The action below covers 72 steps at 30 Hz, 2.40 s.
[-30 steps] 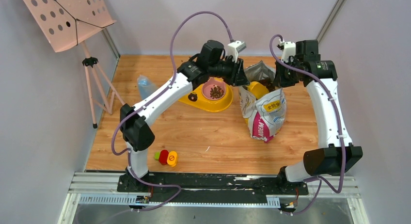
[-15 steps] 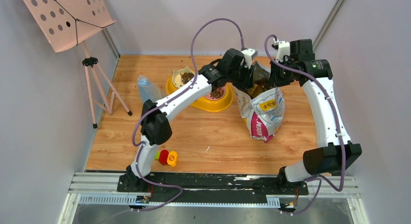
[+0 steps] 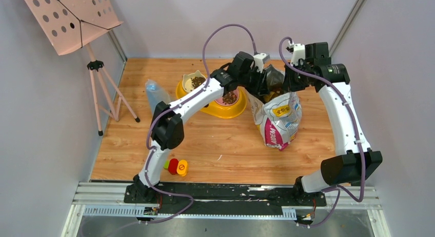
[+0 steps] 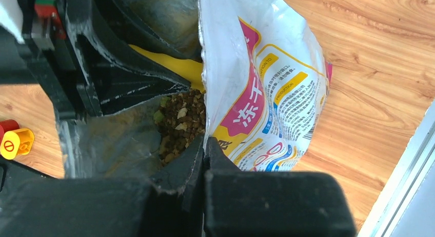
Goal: Serve the pet food
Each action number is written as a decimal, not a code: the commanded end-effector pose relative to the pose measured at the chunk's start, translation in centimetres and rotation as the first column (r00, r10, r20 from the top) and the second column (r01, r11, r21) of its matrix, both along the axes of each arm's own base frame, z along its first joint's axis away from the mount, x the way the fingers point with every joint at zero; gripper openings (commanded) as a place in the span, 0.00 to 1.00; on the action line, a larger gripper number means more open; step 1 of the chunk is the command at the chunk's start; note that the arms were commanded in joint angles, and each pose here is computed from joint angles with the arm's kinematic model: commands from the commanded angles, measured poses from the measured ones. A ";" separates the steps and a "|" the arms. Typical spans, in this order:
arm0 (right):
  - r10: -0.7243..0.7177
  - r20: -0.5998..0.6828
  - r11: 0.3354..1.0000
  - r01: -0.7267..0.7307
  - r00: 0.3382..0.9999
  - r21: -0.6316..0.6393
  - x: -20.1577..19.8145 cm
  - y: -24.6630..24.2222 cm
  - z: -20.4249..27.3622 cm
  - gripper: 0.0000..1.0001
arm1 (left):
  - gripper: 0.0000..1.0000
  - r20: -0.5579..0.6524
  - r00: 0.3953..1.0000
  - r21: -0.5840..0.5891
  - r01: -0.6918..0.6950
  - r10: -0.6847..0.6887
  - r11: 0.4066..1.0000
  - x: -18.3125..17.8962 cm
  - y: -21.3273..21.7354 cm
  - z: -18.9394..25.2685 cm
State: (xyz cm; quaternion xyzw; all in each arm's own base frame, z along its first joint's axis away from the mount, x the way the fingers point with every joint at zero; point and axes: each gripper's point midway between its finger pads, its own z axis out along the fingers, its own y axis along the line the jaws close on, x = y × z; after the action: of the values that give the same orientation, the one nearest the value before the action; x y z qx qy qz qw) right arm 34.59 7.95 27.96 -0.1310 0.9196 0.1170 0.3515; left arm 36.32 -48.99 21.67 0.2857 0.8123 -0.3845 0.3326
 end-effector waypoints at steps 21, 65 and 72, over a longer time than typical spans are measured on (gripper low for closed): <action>-0.001 0.055 0.999 0.004 0.998 -0.053 0.8 -0.8 0.7 0.00 | 0.00 -0.296 0.937 -0.520 0.002 -0.183 0.854 1.1 5.3 12.0; -0.041 0.029 0.989 0.045 0.999 -0.138 0.5 -3.4 0.0 0.00 | 0.00 -0.633 0.742 -0.579 -0.263 -0.222 0.772 0.6 14.5 14.2; -0.041 0.027 0.987 0.045 0.999 -0.153 0.3 -3.6 0.0 0.00 | 0.00 -0.626 0.748 -0.605 -0.287 -0.221 0.743 0.5 16.4 15.1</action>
State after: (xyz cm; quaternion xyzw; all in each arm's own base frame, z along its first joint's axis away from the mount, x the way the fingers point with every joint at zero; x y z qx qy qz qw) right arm 34.69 5.18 27.62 -0.1423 0.9236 0.0549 0.3517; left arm 38.17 -34.84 31.38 -0.0613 0.7209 -0.6874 0.0631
